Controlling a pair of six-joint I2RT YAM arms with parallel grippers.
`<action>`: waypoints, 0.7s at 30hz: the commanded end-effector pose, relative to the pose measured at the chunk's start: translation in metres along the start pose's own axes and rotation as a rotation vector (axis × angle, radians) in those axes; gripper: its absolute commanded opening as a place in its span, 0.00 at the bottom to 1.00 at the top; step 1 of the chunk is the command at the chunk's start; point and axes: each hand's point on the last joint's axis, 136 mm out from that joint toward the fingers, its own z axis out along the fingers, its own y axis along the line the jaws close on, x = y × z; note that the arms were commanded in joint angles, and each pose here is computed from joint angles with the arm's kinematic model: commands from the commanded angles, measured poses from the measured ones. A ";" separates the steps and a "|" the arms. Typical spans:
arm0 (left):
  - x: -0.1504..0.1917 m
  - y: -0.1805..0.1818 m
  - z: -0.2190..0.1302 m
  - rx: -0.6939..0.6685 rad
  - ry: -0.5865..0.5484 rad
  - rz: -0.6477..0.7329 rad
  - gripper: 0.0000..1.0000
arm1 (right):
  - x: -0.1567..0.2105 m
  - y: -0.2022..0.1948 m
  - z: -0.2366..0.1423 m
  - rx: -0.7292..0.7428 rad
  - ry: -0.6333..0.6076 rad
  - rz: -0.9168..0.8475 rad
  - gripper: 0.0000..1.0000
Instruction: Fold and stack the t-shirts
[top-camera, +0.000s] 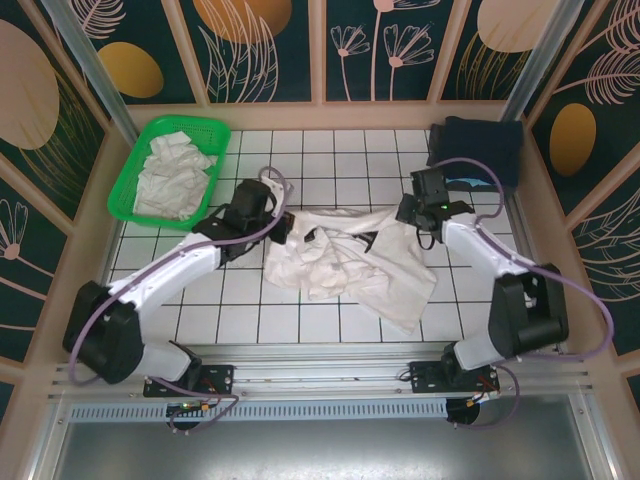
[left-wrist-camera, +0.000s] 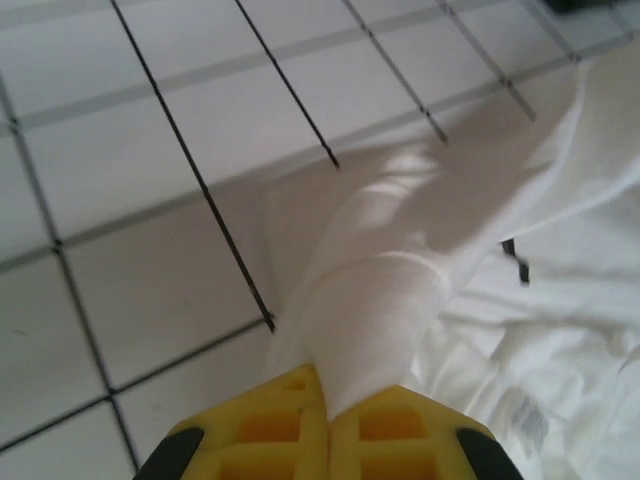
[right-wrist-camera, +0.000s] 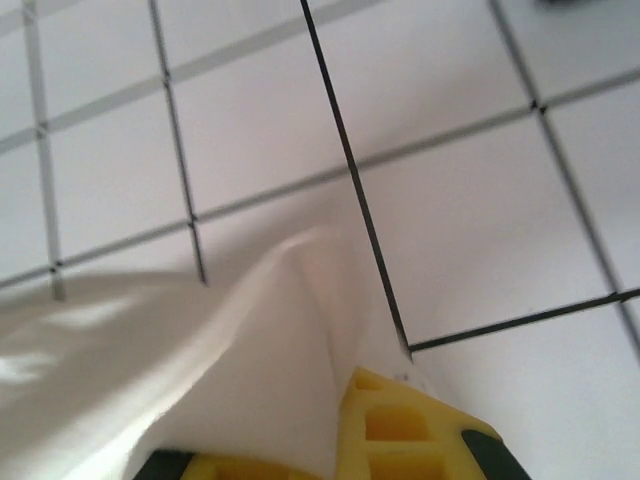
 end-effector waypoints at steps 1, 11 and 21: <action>-0.036 0.022 -0.044 -0.147 -0.082 0.001 0.00 | -0.064 0.007 -0.076 -0.033 -0.221 -0.016 0.00; -0.089 0.140 -0.014 -0.344 -0.153 -0.171 0.11 | -0.124 0.032 -0.033 -0.219 -0.268 -0.014 0.00; -0.090 0.192 0.027 -0.389 -0.042 -0.268 0.49 | -0.056 -0.025 0.072 0.120 0.125 -0.013 0.66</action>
